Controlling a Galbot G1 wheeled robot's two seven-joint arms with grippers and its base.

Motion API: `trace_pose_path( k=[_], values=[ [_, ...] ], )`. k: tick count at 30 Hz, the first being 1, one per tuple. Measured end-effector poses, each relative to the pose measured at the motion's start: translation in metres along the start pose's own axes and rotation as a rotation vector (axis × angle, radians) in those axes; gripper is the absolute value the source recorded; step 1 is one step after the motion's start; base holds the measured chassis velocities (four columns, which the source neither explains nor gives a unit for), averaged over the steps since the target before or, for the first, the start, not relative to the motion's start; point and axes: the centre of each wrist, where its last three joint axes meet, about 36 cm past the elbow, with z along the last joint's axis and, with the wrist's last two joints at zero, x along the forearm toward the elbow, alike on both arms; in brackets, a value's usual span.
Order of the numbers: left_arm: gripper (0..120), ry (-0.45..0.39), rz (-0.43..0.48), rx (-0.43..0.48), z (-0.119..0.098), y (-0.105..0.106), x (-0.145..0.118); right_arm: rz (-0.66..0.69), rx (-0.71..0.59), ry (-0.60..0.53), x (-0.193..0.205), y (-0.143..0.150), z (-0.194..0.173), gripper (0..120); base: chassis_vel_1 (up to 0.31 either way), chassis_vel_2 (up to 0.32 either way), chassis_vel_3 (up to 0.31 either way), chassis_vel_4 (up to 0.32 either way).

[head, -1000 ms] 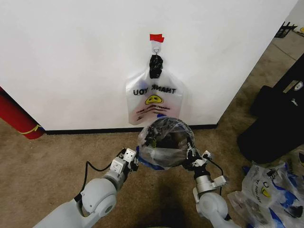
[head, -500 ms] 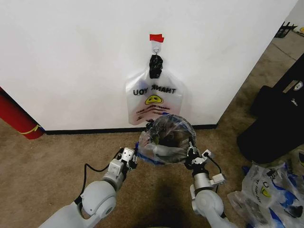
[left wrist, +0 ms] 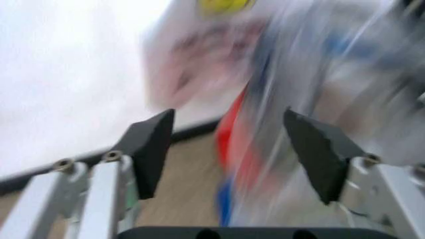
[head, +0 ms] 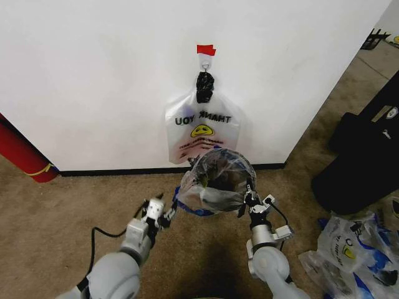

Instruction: Pick up the garbage bag from the wall and place it over the trash bin.

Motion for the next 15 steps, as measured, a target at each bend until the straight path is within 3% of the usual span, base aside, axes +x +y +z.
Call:
trace_pose_path(
  k=[3, 7, 11, 15],
  values=[
    [86, -0.072, 0.113, 0.064, -0.019, 0.012, -0.013, -0.150, 0.090, -0.006, 0.006, -0.030, -0.003, 1, 0.000, 0.000, 0.000, 0.000],
    [98, -0.095, 0.245, 0.130, -0.031, 0.026, -0.030, -0.280, 0.155, -0.017, 0.004, -0.063, -0.014, 1, 0.000, 0.000, 0.000, 0.000],
    [100, -0.053, 0.330, 0.189, -0.042, 0.037, -0.047, -0.489, 0.214, -0.011, 0.001, -0.108, -0.037, 1, 0.000, 0.000, 0.000, 0.000],
    [100, 0.009, 0.343, 0.189, -0.040, 0.043, -0.055, -0.607, 0.229, 0.005, 0.000, -0.123, -0.050, 1, 0.000, 0.000, 0.000, 0.000]
  ],
)
